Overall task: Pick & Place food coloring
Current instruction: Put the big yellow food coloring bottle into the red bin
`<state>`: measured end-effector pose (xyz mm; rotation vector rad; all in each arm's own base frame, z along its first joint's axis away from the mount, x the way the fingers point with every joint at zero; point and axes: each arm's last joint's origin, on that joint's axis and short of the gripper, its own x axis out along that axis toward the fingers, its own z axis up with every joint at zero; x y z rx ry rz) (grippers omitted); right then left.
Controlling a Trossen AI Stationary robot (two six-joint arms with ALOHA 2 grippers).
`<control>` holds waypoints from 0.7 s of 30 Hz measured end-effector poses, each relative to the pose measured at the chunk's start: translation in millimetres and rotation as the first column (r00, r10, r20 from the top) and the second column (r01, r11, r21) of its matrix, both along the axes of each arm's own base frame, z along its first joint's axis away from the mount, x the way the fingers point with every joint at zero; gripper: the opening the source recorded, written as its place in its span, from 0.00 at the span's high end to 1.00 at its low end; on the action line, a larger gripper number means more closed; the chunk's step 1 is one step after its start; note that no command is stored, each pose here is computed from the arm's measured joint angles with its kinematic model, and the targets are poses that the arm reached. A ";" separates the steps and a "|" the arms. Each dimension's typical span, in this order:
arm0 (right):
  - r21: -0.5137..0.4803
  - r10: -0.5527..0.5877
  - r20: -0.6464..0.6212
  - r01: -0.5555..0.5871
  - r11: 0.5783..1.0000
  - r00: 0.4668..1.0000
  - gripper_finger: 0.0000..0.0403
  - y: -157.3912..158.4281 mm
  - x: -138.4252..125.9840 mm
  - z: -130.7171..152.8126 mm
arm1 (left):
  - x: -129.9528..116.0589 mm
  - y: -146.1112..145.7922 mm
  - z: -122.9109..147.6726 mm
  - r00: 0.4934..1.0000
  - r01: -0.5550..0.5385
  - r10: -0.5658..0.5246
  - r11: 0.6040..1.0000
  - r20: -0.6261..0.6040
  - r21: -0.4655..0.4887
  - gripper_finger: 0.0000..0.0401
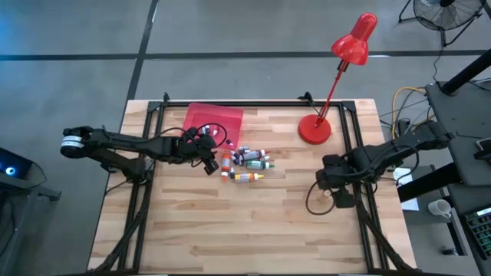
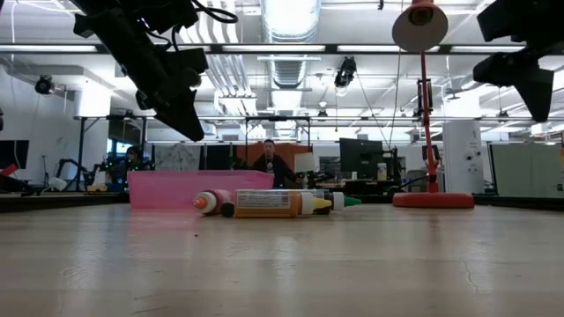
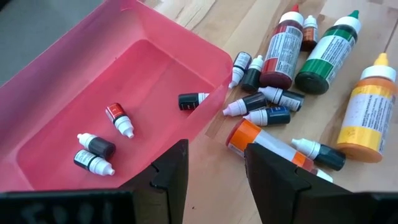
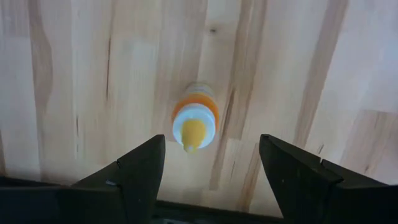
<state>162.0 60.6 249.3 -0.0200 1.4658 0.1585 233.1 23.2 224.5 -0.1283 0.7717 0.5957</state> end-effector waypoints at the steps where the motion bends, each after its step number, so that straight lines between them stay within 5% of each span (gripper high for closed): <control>1: -0.003 0.011 -0.005 -0.011 1.000 1.000 0.36 0.8 0.8 -1.1 | 0.0 0.0 0.0 1.000 0.000 0.000 1.000 0.000 0.000 0.67; 8: -0.003 0.003 -0.030 -0.003 1.000 1.000 0.38 4.9 10.7 -9.5 | -0.1 0.0 -0.2 1.000 -0.013 0.013 1.000 0.008 -0.011 0.67; 21: -0.063 -0.180 -0.079 0.176 0.982 0.980 0.39 30.9 16.3 -22.0 | -0.2 0.0 -0.4 1.000 -0.010 0.010 1.000 0.005 -0.009 0.67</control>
